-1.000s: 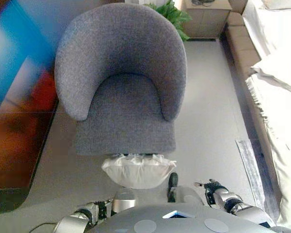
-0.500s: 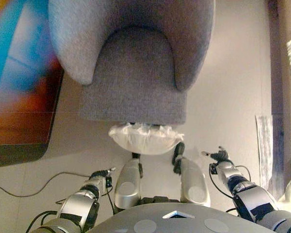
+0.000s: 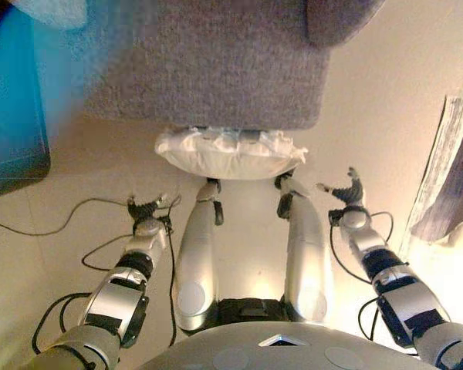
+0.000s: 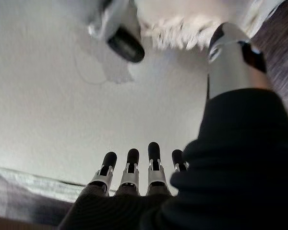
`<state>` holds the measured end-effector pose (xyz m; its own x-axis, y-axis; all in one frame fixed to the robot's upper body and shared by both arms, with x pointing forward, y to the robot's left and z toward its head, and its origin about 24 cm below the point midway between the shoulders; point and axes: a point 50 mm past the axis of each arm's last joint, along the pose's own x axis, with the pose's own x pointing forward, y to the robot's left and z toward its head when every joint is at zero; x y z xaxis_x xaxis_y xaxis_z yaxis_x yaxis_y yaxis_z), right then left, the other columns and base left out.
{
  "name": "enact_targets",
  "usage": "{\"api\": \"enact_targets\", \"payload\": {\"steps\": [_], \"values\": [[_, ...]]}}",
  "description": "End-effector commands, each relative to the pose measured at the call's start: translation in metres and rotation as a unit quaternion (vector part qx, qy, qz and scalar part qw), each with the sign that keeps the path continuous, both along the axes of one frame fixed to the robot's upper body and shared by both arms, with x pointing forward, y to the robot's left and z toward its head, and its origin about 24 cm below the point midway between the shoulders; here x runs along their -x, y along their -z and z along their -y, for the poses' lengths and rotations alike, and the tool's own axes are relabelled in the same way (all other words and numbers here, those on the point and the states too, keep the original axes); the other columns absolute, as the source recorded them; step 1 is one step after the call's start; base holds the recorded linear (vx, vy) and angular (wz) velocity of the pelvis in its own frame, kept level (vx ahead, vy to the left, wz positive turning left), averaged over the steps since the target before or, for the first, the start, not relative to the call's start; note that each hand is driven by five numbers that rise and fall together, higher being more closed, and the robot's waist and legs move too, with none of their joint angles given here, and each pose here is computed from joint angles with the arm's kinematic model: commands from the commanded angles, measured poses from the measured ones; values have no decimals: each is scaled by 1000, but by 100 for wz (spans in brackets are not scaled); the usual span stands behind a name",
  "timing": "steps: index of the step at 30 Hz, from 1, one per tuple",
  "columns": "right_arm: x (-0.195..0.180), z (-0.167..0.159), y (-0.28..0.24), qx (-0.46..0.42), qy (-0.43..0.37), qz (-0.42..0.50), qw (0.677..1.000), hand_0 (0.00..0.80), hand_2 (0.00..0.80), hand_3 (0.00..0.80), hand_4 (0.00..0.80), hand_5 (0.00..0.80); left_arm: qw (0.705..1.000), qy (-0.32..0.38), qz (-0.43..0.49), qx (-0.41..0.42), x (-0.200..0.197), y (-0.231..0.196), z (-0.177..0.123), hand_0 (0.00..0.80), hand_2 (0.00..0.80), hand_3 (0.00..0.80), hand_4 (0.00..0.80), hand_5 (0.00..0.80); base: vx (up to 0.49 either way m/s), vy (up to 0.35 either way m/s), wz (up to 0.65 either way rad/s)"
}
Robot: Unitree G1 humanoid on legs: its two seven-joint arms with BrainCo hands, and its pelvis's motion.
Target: Pick up the cushion and take it to the sofa
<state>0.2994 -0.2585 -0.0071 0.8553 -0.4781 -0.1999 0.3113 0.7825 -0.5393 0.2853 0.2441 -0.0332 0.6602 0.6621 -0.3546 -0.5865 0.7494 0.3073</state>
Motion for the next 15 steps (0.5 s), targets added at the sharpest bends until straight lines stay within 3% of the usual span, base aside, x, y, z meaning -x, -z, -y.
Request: {"api": "enact_targets", "payload": {"steps": [1,7,15], "values": [[3,24,-16,59,17,11,998,0,0,0,0,0,997,-17,64,-46,-7,-25,-19,0,0,0,0,0,-41,51,-2],[-17,41,-60,111,33,69,991,0,0,0,0,0,984,63,157,-47,-38,-67,-11,0,0,0,0,0,-35,50,-2],[-34,57,-117,165,32,155,974,0,0,0,0,0,959,82,261,-70,-61,-124,-18,0,0,0,0,0,-18,45,-9]]}}
